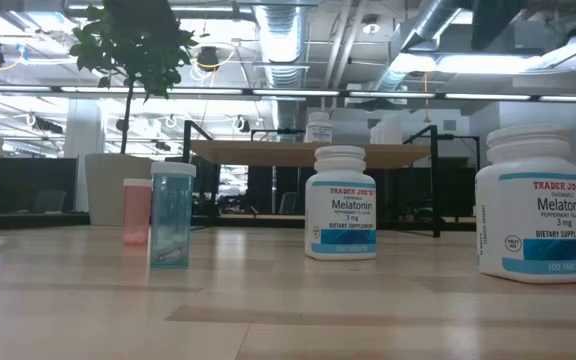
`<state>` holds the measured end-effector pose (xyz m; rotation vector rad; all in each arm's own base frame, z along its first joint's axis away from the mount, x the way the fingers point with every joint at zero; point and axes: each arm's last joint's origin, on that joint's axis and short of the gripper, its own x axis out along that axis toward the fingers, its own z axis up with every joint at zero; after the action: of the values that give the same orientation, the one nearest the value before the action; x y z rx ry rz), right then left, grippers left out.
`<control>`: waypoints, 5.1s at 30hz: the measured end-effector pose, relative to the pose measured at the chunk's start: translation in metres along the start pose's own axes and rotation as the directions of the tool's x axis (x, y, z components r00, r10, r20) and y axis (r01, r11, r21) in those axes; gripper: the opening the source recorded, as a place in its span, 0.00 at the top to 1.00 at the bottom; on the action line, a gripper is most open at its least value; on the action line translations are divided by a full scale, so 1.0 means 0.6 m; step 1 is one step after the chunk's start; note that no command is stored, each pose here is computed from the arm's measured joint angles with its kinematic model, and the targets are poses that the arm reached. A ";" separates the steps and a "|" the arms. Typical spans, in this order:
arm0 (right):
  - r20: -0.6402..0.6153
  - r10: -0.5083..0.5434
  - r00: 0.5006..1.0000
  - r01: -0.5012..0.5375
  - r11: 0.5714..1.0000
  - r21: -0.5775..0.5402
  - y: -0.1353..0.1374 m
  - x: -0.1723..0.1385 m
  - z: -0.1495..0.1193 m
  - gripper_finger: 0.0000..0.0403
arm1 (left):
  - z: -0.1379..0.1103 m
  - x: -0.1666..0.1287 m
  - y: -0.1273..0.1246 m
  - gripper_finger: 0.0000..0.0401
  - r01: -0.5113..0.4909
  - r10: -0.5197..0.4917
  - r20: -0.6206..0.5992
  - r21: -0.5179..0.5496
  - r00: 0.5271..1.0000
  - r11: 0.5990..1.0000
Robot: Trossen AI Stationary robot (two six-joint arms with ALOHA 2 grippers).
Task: Pick and place medicine bottles onto shelf by color
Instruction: Put the right white medicine bottle on the shelf aligned with the other white medicine bottle
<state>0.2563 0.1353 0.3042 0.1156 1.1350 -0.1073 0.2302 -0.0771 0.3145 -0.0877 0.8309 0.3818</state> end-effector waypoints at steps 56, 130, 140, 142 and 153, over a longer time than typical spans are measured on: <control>0.099 0.381 0.919 -0.383 0.924 -0.003 0.022 -0.014 0.039 0.35 | 0.081 0.032 -0.060 0.39 0.244 -0.297 0.240 0.228 0.924 0.943; -0.245 0.042 0.969 -0.096 0.972 -0.214 0.080 0.203 -0.009 0.35 | 0.083 0.103 -0.105 0.39 0.170 -0.203 0.156 0.199 0.967 0.965; -0.305 0.024 0.952 -0.086 0.978 -0.189 0.088 0.236 -0.016 0.36 | 0.085 0.103 -0.106 0.39 0.175 -0.209 0.170 0.193 0.963 0.965; -0.295 0.032 0.955 -0.090 0.979 -0.185 0.089 0.233 -0.010 0.36 | 0.085 0.103 -0.106 0.39 0.175 -0.208 0.170 0.193 0.963 0.966; -0.324 0.021 0.946 -0.069 0.988 -0.137 0.079 0.221 -0.001 0.49 | 0.084 0.103 -0.106 0.39 0.175 -0.208 0.168 0.194 0.964 0.965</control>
<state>0.3184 0.1786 0.1852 0.0275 1.4626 0.0391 0.3267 -0.1064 0.2988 0.0334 0.6603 0.1291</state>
